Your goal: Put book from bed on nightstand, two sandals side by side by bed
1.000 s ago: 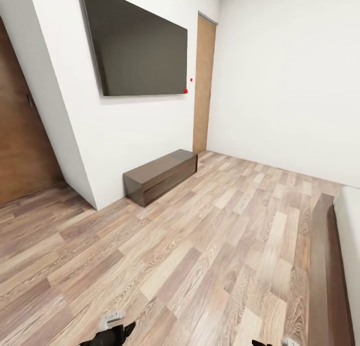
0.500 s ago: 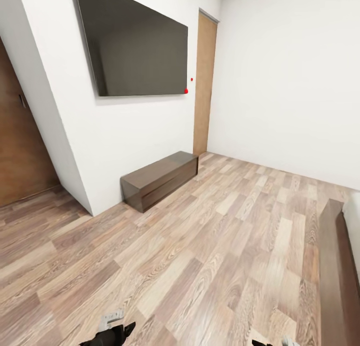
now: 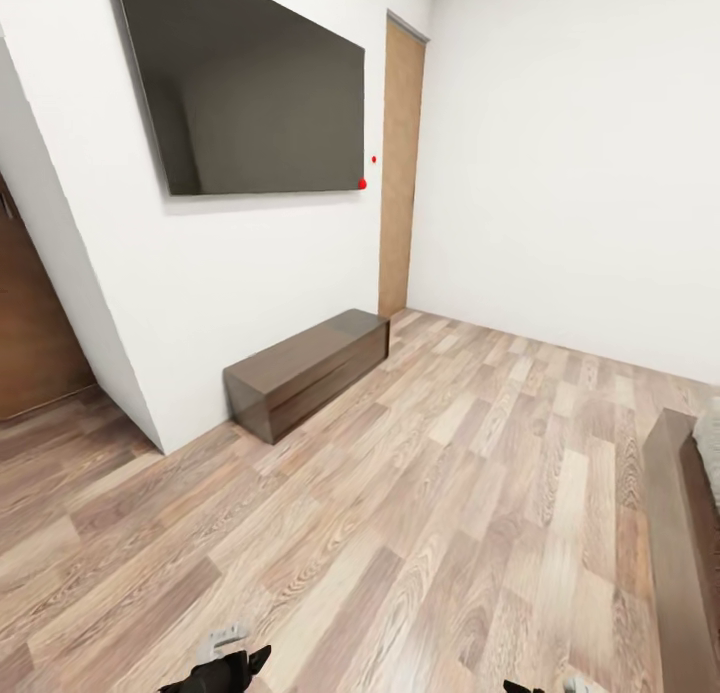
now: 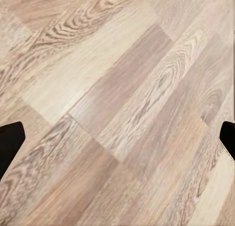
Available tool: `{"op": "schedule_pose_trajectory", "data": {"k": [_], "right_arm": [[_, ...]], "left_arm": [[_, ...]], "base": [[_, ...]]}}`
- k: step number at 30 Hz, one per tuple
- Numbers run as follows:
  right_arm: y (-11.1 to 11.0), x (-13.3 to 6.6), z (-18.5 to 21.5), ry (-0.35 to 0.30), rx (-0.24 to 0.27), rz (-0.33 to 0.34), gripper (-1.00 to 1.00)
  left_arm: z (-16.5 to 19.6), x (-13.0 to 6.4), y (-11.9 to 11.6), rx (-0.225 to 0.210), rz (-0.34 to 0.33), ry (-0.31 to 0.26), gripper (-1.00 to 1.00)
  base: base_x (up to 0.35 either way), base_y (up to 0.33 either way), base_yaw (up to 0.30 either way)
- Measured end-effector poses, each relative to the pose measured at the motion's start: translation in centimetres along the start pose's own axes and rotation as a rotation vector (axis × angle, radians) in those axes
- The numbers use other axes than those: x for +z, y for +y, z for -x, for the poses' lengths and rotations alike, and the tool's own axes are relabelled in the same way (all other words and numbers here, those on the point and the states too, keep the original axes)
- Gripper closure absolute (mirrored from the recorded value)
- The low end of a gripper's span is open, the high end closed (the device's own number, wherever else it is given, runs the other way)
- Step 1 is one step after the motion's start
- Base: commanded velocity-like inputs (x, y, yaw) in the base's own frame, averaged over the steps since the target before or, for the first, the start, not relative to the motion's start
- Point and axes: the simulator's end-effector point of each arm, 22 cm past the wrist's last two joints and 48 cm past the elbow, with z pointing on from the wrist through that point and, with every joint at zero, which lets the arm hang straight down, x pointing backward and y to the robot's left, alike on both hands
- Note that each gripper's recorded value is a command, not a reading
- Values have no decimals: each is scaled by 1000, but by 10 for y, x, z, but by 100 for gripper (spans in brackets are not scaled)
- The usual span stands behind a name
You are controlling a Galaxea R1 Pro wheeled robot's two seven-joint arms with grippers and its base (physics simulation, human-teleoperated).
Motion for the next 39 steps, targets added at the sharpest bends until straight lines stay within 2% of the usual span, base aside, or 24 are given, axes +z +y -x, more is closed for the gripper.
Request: {"op": "schedule_pose_trajectory", "data": {"k": [14, 29, 39], "right_arm": [[3, -1, 4, -10, -4, 6, -100], [6, -2, 9, -20, -7, 13, -100], [7, -3, 10, -22, -8, 14, -100]], "left_arm": [[5, -1, -2, 3, -3, -11, -100], [11, -3, -4, 7, -7, -23, -100], [12, -4, -5, 8, -8, -25, -100]], "base": [[263, 0, -275], [36, 3, -274], [288, 93, -23]]}}
